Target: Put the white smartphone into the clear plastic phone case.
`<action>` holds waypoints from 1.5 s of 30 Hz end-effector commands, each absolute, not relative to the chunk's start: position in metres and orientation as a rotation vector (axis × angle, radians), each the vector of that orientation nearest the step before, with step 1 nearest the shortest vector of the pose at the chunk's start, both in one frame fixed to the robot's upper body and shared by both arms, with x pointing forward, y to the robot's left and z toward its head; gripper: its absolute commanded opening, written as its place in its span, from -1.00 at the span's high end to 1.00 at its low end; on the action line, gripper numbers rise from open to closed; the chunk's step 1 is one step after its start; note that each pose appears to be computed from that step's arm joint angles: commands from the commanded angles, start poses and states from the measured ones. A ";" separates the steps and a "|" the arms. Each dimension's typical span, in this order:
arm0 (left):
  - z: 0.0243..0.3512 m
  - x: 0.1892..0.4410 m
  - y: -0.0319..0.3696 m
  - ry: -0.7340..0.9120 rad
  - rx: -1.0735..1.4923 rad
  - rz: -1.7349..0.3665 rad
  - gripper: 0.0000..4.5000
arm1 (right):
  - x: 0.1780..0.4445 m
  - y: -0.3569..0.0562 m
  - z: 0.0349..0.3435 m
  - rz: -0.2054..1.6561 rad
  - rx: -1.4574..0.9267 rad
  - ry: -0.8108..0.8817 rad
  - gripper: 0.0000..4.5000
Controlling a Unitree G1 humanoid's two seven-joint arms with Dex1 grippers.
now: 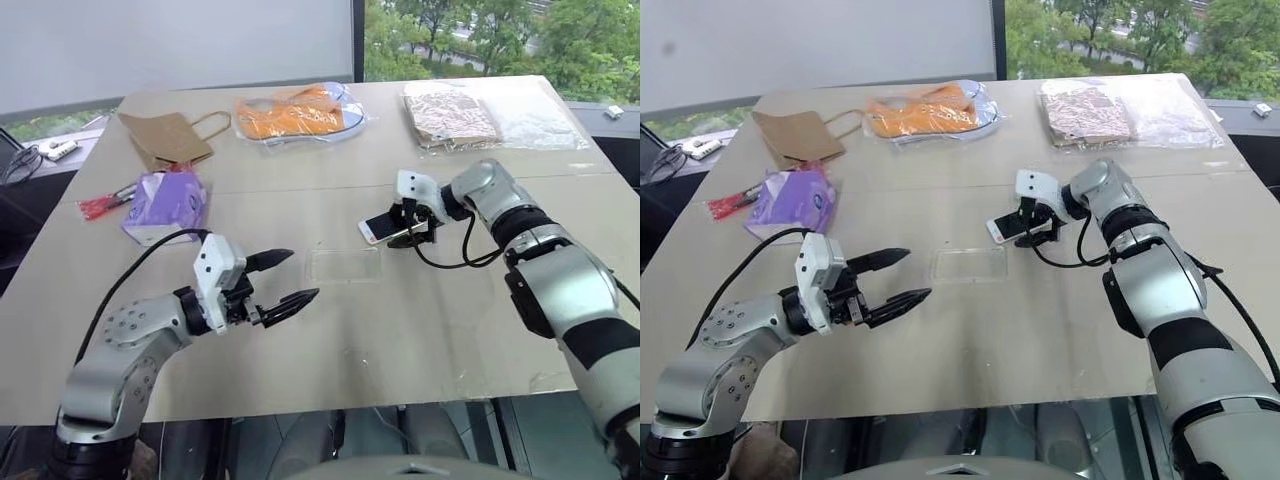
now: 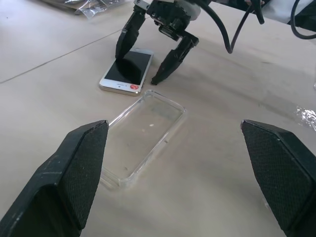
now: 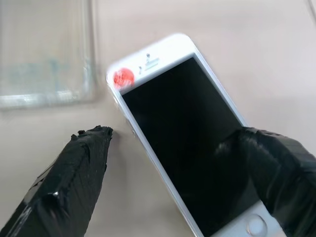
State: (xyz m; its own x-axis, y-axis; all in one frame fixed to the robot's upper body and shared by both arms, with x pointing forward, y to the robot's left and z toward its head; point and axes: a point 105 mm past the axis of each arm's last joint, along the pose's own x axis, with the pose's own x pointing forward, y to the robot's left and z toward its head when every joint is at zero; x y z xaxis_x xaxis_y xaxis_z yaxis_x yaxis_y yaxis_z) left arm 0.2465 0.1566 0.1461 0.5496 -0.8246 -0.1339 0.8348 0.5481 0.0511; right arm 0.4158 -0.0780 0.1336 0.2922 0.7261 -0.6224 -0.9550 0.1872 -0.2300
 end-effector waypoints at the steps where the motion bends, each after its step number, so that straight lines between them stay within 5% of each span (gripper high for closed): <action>1: 0.154 0.247 0.153 0.055 0.132 -0.995 -0.97 | 0.435 -0.081 0.181 1.073 -0.359 0.308 -1.00; 5: 0.153 0.249 0.151 0.054 0.126 -1.002 -0.97 | 0.443 -0.099 0.194 0.945 -0.079 0.342 -1.00; 17: 0.152 0.253 0.147 0.053 0.131 -1.018 -0.97 | 0.438 -0.112 0.120 0.717 -0.051 0.642 -1.00; 31: 0.150 0.254 0.145 0.058 0.110 -1.017 -0.97 | 0.392 -0.125 0.107 1.087 -0.098 0.834 -1.00; 34: 0.150 0.257 0.145 0.059 0.115 -1.028 -0.97 | 0.389 -0.134 0.109 1.133 -0.234 0.756 -1.00; 39: 0.149 0.258 0.147 0.065 0.114 -1.038 -0.97 | 0.388 -0.125 0.129 1.182 -0.538 0.374 -1.00; 45: 0.148 0.260 0.142 0.066 0.113 -1.060 -0.97 | 0.391 -0.110 0.118 1.160 -0.617 0.315 -1.00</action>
